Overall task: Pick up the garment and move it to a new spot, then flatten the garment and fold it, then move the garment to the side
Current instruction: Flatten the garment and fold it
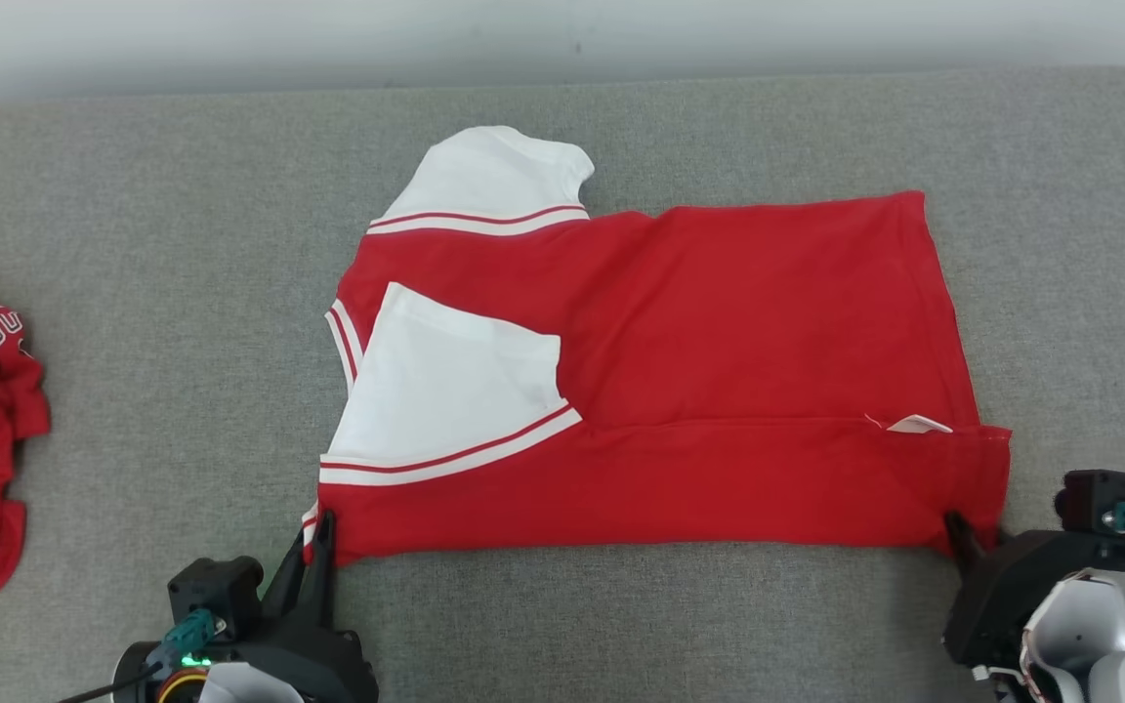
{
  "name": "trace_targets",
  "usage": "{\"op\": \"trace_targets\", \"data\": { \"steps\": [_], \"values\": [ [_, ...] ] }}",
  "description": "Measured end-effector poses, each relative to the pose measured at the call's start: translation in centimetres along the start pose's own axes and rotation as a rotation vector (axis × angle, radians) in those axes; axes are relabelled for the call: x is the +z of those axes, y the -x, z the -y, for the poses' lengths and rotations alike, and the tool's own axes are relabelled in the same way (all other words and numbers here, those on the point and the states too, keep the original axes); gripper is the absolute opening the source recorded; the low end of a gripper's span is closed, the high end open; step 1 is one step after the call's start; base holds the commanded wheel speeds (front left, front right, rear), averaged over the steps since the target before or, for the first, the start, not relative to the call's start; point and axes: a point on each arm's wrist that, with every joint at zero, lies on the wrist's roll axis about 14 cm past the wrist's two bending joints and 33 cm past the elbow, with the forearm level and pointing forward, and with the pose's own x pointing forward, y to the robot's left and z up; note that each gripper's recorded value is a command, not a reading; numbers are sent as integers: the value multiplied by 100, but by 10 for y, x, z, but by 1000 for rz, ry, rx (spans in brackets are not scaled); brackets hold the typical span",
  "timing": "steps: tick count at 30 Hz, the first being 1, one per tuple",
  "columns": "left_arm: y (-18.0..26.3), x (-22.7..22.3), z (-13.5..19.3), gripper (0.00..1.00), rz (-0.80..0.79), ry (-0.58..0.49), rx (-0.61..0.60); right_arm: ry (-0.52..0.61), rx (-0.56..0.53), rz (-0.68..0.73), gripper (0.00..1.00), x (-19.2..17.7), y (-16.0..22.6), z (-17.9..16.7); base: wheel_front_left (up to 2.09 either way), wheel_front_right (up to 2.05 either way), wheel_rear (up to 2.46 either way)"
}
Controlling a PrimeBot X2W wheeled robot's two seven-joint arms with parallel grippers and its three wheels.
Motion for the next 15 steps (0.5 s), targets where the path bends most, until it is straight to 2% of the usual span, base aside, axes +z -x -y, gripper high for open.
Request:
{"op": "trace_targets", "data": {
  "steps": [6, 15],
  "values": [
    [12, 1, 3, 0, 19, 8, -24, -30, -4, 25, 0, 1, 16, 5, 0, 0, 0],
    [56, -11, 6, 0, -16, -22, -39, -48, -23, 3, 0, -13, 65, 18, 0, 0, 0]
  ]
}}
